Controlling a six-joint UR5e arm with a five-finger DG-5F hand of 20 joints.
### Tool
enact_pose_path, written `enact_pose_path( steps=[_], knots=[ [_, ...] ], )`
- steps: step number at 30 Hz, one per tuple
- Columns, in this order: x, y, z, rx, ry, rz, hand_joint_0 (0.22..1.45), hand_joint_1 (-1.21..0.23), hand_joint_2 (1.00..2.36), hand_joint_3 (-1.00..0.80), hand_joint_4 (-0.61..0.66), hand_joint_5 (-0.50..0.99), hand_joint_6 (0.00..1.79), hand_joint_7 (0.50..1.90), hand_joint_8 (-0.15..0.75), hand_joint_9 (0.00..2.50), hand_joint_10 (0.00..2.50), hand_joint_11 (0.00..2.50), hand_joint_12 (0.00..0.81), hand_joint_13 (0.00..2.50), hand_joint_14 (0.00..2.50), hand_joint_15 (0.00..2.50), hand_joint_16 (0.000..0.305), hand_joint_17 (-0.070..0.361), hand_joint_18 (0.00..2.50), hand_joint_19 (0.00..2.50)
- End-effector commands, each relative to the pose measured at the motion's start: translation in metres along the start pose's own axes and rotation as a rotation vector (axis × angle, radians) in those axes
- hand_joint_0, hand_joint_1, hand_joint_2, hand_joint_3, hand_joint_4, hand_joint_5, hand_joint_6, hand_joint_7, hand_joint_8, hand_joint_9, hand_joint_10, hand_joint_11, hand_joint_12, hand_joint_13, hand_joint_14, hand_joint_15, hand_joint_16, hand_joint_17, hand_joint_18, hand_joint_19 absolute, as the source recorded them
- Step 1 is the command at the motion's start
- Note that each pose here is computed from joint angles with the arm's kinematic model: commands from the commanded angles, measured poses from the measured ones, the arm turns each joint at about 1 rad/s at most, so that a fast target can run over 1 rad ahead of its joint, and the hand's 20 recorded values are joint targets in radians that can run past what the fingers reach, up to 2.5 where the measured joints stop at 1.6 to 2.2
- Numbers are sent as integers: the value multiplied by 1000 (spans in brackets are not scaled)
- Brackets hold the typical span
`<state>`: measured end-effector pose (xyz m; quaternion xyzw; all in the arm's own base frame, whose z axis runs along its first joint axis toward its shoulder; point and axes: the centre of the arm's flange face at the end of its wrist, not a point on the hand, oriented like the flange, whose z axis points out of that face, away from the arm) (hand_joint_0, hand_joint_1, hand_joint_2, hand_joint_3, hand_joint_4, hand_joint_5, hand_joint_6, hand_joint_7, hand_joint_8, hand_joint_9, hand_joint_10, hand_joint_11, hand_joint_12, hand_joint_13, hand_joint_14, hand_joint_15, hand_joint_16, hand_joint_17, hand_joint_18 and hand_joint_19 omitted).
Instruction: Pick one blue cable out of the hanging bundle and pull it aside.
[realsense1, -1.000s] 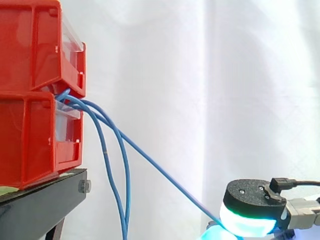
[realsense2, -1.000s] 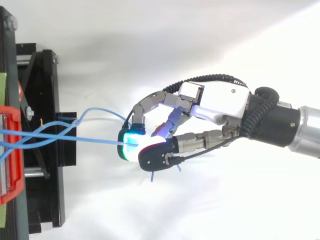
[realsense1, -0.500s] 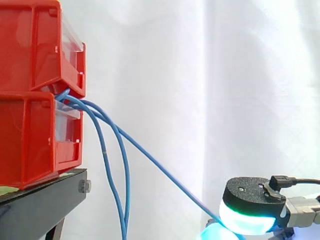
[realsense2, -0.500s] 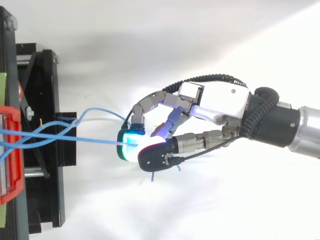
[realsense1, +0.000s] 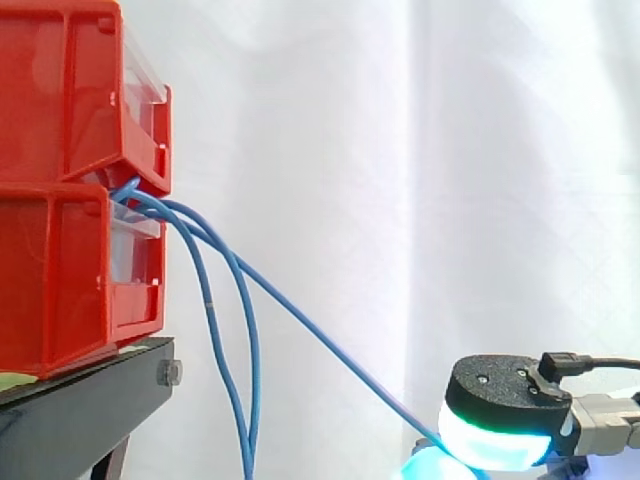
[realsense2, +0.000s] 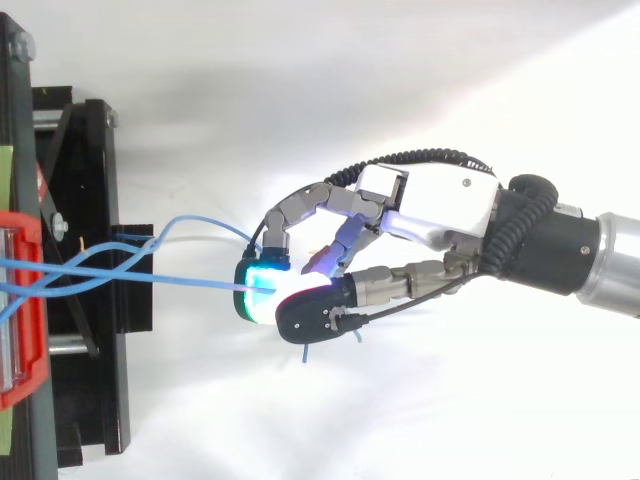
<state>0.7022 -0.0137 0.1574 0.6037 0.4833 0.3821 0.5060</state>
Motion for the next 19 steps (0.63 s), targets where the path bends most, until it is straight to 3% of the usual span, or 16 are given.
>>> enact_pose_path(
  steps=[1, 19],
  knots=[
    [0, 0, 0, 0, -1, 0, 516, -740, 1289, -66, -193, -19, 894, 1073, 311, 1232, 17, 610, 422, 977, 20, 631, 67, 150, 882, 418],
    [1, 0, 0, 0, 1, 0, 527, -745, 1249, -62, -191, -22, 895, 1063, 305, 1221, 18, 614, 422, 972, 20, 625, 66, 150, 877, 423]
  ],
)
